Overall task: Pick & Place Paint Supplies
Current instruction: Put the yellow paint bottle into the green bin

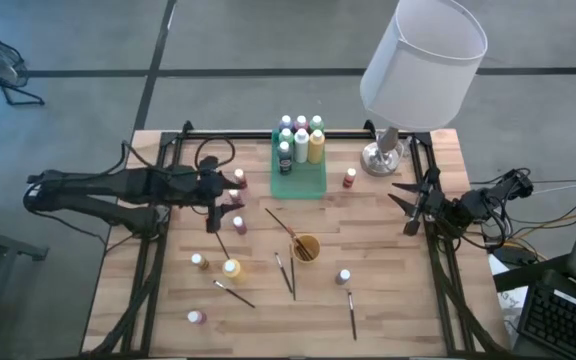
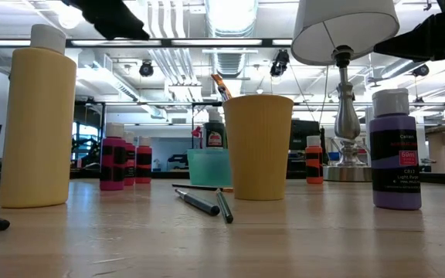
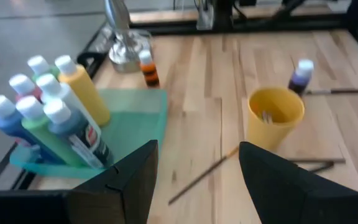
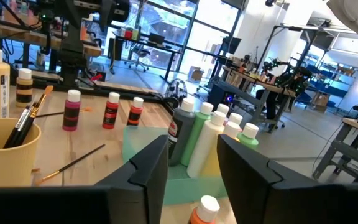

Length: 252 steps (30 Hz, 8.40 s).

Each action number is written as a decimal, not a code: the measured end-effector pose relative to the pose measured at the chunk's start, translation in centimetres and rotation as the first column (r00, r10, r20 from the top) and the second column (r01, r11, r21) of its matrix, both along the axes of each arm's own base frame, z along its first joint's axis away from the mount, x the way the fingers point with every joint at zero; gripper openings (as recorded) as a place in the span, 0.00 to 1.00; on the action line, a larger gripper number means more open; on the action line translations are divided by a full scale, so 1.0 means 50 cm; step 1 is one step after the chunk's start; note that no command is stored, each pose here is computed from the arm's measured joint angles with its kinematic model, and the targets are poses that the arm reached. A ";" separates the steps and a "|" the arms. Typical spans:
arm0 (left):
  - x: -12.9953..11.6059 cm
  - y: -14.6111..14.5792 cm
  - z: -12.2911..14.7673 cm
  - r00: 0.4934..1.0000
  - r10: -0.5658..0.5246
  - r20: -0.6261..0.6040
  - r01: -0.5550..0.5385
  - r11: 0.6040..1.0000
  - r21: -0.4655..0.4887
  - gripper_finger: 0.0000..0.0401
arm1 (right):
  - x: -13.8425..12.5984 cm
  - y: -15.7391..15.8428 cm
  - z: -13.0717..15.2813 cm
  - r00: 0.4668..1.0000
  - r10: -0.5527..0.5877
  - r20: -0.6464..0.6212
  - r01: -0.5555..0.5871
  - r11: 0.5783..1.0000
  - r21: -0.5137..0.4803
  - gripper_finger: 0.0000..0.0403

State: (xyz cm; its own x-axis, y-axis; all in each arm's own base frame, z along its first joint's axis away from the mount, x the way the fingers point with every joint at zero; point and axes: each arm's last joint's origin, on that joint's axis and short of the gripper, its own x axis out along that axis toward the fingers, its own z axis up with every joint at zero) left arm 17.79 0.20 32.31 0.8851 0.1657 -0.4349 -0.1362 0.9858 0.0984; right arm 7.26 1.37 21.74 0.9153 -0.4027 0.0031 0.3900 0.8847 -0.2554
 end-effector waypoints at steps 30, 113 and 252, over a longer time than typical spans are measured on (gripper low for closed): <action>-0.094 -0.215 -0.048 0.960 -0.228 -0.164 0.194 0.960 -0.200 0.57 | 0.000 0.000 0.000 1.000 0.000 0.000 0.000 1.000 0.000 0.47; 0.012 -0.303 -0.181 0.984 0.028 -0.177 -0.047 0.993 -0.105 0.33 | 0.000 0.000 0.000 1.000 0.000 0.000 0.000 1.000 0.000 0.22; 0.396 0.224 -0.142 0.908 0.417 -0.047 -0.419 0.892 -0.172 0.32 | 0.000 0.000 0.000 1.000 0.000 0.000 0.000 1.000 0.000 0.37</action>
State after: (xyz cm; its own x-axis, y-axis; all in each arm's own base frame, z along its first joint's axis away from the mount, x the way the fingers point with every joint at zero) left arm 37.59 11.41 25.19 0.7471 0.4407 -0.4977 -0.5392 0.8396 -0.0660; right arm 7.25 1.37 21.73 0.9152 -0.4029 0.0031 0.3903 0.8846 -0.2553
